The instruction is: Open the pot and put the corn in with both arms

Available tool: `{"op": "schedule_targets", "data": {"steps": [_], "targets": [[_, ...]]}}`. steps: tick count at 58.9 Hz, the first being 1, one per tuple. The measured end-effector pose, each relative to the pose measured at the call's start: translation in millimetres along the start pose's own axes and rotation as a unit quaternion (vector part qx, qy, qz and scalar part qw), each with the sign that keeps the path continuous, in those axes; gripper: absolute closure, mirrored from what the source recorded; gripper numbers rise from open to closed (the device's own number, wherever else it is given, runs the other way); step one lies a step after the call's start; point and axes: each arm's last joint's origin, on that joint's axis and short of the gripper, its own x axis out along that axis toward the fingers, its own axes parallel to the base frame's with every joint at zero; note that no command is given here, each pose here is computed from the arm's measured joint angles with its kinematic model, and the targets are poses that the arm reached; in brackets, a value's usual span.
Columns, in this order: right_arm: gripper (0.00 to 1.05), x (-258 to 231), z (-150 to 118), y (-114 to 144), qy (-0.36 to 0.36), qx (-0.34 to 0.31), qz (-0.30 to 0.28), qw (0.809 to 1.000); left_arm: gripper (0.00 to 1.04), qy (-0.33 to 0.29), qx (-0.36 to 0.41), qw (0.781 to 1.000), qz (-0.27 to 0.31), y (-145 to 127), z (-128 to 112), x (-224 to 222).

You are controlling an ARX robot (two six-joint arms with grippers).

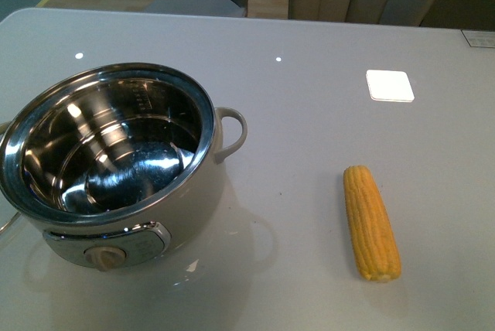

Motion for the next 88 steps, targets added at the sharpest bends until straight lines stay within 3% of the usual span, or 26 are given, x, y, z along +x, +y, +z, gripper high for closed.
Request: {"op": "schedule_targets", "data": {"steps": [2,6,13,24,32,42,58,80,88], "targets": [[0.09,0.5,-0.1,0.4,0.069,0.024,-0.010,0.997,0.38,0.000,0.000,1.000,0.000,0.0,0.0,0.0],[0.09,5.0,-5.0,3.3,0.219,0.074,-0.036,0.972,0.23,0.000,0.000,1.000,0.000,0.0,0.0,0.0],[0.09,18.5,-13.8,12.9,0.270,0.081,-0.046,0.958,0.05,0.000,0.001,1.000,0.000,0.0,0.0,0.0],[0.09,52.3,-19.7,34.2,0.305,0.066,-0.026,0.950,0.07,0.000,0.001,1.000,0.000,0.0,0.0,0.0],[0.09,82.8,-30.1,53.2,0.353,0.022,-0.016,0.935,0.07,0.000,0.001,1.000,0.000,0.0,0.0,0.0],[0.09,132.2,-64.9,78.5,0.395,-0.038,0.004,0.918,0.07,0.000,0.001,1.000,0.000,0.0,0.0,0.0],[0.09,164.3,-111.7,88.9,0.430,-0.089,0.001,0.898,0.07,0.000,0.002,1.000,0.000,0.0,0.0,0.0],[0.09,198.1,-144.5,102.3,0.432,-0.090,0.009,0.897,0.07,0.000,0.001,1.000,0.000,0.0,0.0,0.0],[0.09,200.3,-164.0,100.8,0.452,-0.090,0.012,0.887,0.07,0.000,0.001,1.000,0.000,0.0,0.0,0.0]]}}
